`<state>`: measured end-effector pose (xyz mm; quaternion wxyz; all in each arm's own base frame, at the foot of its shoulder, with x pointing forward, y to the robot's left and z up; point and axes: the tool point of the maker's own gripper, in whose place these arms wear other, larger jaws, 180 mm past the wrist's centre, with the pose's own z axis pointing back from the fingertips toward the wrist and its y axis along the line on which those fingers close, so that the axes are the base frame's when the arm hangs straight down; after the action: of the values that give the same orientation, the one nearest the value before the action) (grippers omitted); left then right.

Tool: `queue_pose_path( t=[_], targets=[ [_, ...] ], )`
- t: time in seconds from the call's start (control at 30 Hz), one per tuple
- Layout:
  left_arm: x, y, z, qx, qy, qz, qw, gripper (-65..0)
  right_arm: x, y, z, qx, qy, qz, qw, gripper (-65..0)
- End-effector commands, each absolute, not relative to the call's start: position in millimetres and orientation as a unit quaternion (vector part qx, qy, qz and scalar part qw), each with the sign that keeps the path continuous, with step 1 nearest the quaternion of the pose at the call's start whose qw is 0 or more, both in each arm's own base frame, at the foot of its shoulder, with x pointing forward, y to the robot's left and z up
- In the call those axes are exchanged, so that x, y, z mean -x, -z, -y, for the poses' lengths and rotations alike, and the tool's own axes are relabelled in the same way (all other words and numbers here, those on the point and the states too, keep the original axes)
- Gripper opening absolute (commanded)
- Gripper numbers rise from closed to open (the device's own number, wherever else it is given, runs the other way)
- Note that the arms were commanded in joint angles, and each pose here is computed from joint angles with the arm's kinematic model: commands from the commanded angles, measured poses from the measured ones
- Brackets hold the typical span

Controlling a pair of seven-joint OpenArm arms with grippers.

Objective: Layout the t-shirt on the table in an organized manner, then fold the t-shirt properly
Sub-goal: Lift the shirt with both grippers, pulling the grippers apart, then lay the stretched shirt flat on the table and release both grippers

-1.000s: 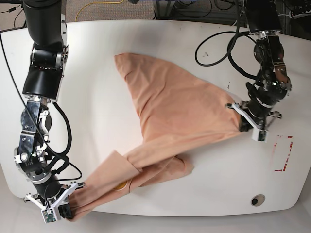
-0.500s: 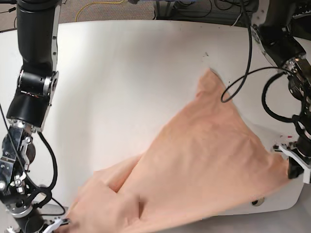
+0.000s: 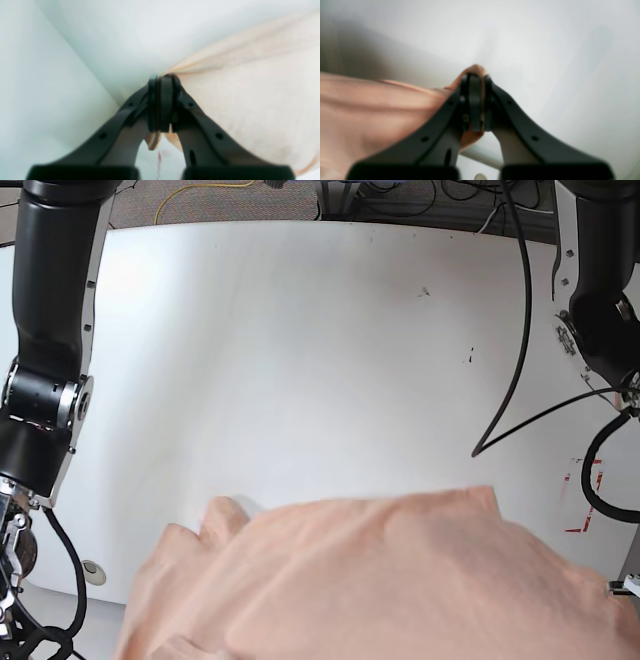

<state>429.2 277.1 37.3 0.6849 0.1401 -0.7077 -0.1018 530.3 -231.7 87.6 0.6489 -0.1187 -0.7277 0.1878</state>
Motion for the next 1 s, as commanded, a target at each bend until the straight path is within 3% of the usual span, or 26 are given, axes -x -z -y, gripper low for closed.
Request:
queue_pose_path(
  t=[0.0, 0.3, 0.57, 0.97],
  targets=[
    [-422.7, -72.6, -278.0, -0.155, 0.099, 0.736, 0.652, -65.0, -518.7, -125.0, 239.0, 0.139, -0.182, 0.749, 0.621, -64.8],
    [-427.7, -39.4, -272.6, -0.151, 0.114, 0.709, 0.679, -65.0, -501.8, -91.5, 249.4, 0.167, -0.19, 0.725, 0.64, -64.8],
    [-425.7, 65.6, -264.5, -0.129, 0.147, 0.625, 0.756, -65.0, -474.0, 13.7, 267.0, 0.164, -0.183, 0.677, 0.693, -64.8],
    [-372.2, 191.2, -264.1, -0.11, 0.176, 0.508, 0.836, -65.0, -403.6, 147.7, 262.4, 0.136, -0.167, 0.594, 0.775, -64.8]
  ],
)
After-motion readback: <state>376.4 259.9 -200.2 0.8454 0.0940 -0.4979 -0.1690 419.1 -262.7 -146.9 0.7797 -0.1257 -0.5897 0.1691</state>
